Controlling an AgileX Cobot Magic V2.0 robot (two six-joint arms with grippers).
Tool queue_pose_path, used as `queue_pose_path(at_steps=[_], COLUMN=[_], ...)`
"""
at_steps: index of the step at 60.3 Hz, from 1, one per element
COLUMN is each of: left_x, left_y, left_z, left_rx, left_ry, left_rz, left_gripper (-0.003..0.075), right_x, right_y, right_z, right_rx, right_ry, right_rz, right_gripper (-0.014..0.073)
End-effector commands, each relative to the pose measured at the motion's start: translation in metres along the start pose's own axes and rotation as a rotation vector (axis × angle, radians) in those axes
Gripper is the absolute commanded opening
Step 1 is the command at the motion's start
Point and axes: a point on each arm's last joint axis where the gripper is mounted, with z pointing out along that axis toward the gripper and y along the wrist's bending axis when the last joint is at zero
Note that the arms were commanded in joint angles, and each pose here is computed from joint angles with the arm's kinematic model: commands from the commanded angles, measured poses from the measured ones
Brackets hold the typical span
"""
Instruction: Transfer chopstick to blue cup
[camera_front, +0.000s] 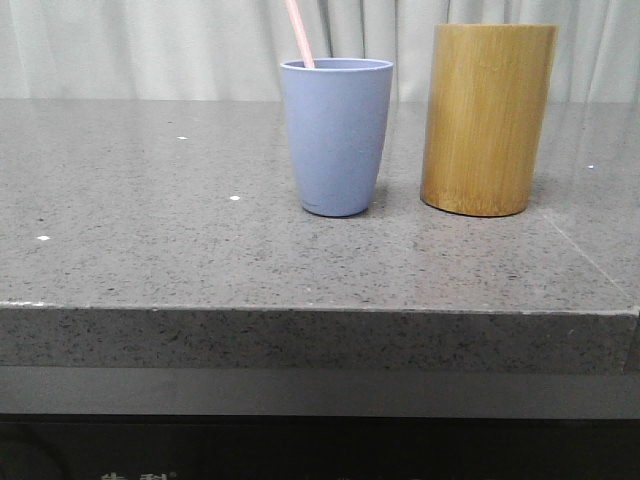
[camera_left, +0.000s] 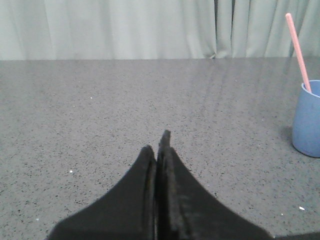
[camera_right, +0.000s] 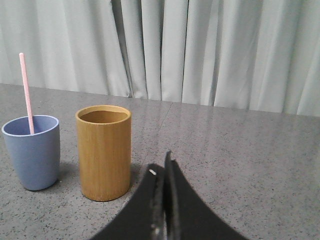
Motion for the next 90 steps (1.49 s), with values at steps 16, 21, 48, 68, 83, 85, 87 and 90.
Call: queue_pose_path(at_steps=[16,21,48,68,83,85,87,90], left_x=[0.045,0.064,0.09,0.09,0.09,0.09,0.09,0.09], left_y=[0.004,0.005,0.006,0.006,0.006,0.006,0.006,0.006], left_z=[0.017,0.025,0.033,0.033,0.033,0.033,0.033,0.033], left_rx=[-0.062,-0.066,-0.072,-0.072,-0.072,-0.072,-0.072,-0.072], left_ry=[-0.139,-0.12,-0.087,-0.087,-0.087,-0.087,-0.087,-0.087], left_rz=[-0.034,-0.036,-0.039,-0.039,-0.039,-0.039,-0.039,-0.039], left_gripper=[-0.0019,-0.0019,-0.0019,-0.0019,-0.0019,-0.0019,-0.0019,-0.0019], right_x=[-0.015,-0.015,-0.015,-0.015,-0.015,-0.015,-0.015,-0.015], right_y=[-0.001,-0.001,-0.001,-0.001,-0.001,-0.001,-0.001,-0.001], right_z=[-0.002,-0.002,-0.002,-0.002,-0.002,-0.002,-0.002,-0.002], right_rx=[0.016,0.016,0.016,0.016,0.016,0.016,0.016,0.016], right_ry=[-0.102,-0.102,-0.102,-0.102,-0.102,-0.102,-0.102,-0.102], right_rz=[-0.002,-0.002,-0.002,-0.002,-0.002,-0.002,-0.002,-0.002], right_gripper=[-0.0102,-0.0102,-0.0102,-0.0102,-0.0102,-0.0102,-0.0102,-0.0102])
